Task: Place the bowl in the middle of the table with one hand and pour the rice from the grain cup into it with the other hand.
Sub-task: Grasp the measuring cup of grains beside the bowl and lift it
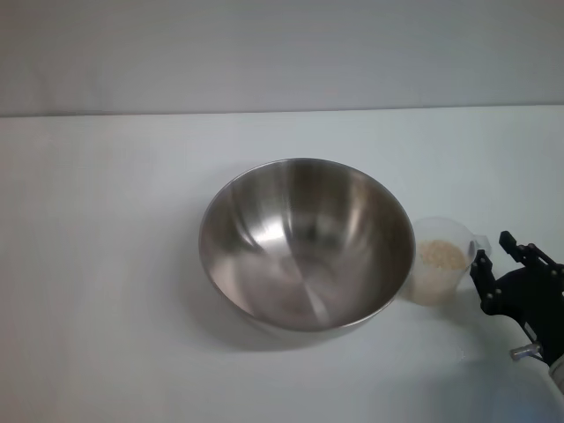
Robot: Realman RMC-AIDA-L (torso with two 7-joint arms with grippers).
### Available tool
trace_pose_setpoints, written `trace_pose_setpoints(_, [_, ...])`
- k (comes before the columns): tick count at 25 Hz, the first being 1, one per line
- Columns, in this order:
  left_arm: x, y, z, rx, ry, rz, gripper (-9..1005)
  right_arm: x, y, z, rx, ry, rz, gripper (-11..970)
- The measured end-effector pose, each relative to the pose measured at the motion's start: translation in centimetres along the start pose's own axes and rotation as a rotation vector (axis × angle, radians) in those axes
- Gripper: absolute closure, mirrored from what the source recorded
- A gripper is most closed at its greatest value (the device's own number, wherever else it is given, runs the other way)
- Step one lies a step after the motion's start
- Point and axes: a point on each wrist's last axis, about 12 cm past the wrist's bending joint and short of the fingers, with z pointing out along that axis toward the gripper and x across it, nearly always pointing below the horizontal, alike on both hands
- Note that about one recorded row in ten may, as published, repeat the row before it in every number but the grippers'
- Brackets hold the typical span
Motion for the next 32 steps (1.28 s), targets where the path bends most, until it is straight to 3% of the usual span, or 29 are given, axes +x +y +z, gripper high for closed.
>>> trace_pose_setpoints(18, [-0.16, 0.05, -0.30, 0.000, -0.010, -0.006, 170, -0.06, -0.11, -0.91, 0.014, -0.031, 0.005, 628])
trace_pose_setpoints(24, [-0.29, 0.13, -0.51, -0.001, -0.017, -0.005, 170, -0.14, 0.03, -0.70, 0.006, -0.033, 0.003, 761])
trace_pose_setpoints(32, [-0.35, 0.12, -0.52, -0.001, -0.021, -0.006, 169, -0.20, 0.13, -0.51, -0.002, -0.032, 0.000, 821])
